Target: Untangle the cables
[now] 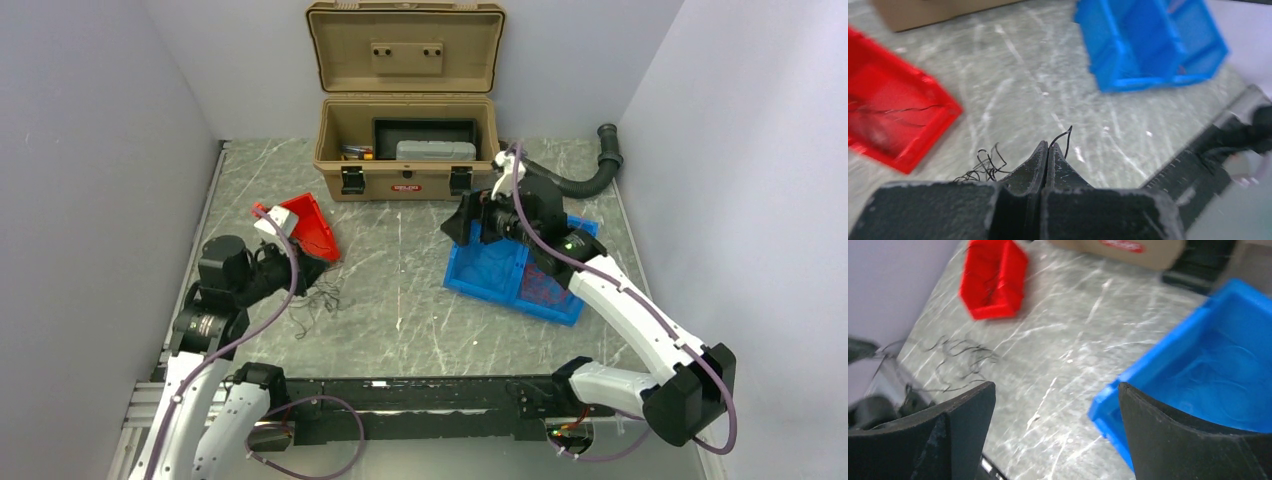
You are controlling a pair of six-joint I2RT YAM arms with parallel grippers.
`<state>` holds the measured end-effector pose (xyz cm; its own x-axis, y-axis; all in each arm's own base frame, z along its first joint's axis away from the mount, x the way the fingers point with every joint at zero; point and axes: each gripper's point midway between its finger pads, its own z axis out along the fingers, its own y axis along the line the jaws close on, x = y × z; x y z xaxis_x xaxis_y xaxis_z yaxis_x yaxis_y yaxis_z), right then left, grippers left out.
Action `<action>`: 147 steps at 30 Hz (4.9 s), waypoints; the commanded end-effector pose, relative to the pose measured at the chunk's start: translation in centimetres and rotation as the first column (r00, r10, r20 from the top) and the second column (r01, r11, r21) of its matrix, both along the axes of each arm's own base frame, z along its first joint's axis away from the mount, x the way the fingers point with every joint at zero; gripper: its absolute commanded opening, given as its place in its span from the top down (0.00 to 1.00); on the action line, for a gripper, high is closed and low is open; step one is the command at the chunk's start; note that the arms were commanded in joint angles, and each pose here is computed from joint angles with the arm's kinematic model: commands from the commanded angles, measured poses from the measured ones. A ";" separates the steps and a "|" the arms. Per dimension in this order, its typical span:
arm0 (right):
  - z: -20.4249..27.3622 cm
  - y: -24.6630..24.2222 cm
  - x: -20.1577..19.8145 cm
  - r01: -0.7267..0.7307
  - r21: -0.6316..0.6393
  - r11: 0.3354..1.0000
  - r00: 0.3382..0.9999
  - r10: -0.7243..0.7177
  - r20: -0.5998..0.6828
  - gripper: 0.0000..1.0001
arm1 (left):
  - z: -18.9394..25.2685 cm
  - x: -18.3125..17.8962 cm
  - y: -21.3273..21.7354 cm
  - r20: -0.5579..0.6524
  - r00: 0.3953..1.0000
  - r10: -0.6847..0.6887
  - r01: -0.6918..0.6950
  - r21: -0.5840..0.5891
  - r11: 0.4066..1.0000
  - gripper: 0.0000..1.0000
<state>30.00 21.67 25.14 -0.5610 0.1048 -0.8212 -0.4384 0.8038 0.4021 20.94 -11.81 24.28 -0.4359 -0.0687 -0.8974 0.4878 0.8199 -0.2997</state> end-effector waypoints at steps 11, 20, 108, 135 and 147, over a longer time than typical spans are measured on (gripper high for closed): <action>0.3 10.8 -10.2 -0.545 -0.008 0.838 0.810 0.529 0.254 0.10 | 9.6 -5.4 -8.9 0.119 0.819 -0.561 0.574 -0.192 0.796 1.00; -1.6 11.3 -10.1 -0.546 -0.003 0.838 0.797 0.520 0.307 0.20 | 11.6 -6.7 -10.0 0.129 0.781 -0.610 0.624 -0.166 0.764 1.00; -1.2 9.6 -9.8 -0.395 -0.067 0.916 0.868 0.396 0.300 0.25 | 4.0 17.9 9.9 -0.147 0.822 0.550 -0.501 0.271 0.822 1.00; -0.9 9.7 -9.6 -0.395 -0.045 0.917 0.862 0.387 0.327 0.21 | -15.5 23.6 10.6 -0.598 0.568 0.566 -0.393 0.407 0.824 0.90; -8.3 11.2 -9.6 -0.405 -0.089 0.910 0.913 0.408 0.024 0.03 | -4.7 17.8 8.9 -0.446 0.766 0.463 -0.363 0.294 0.884 0.13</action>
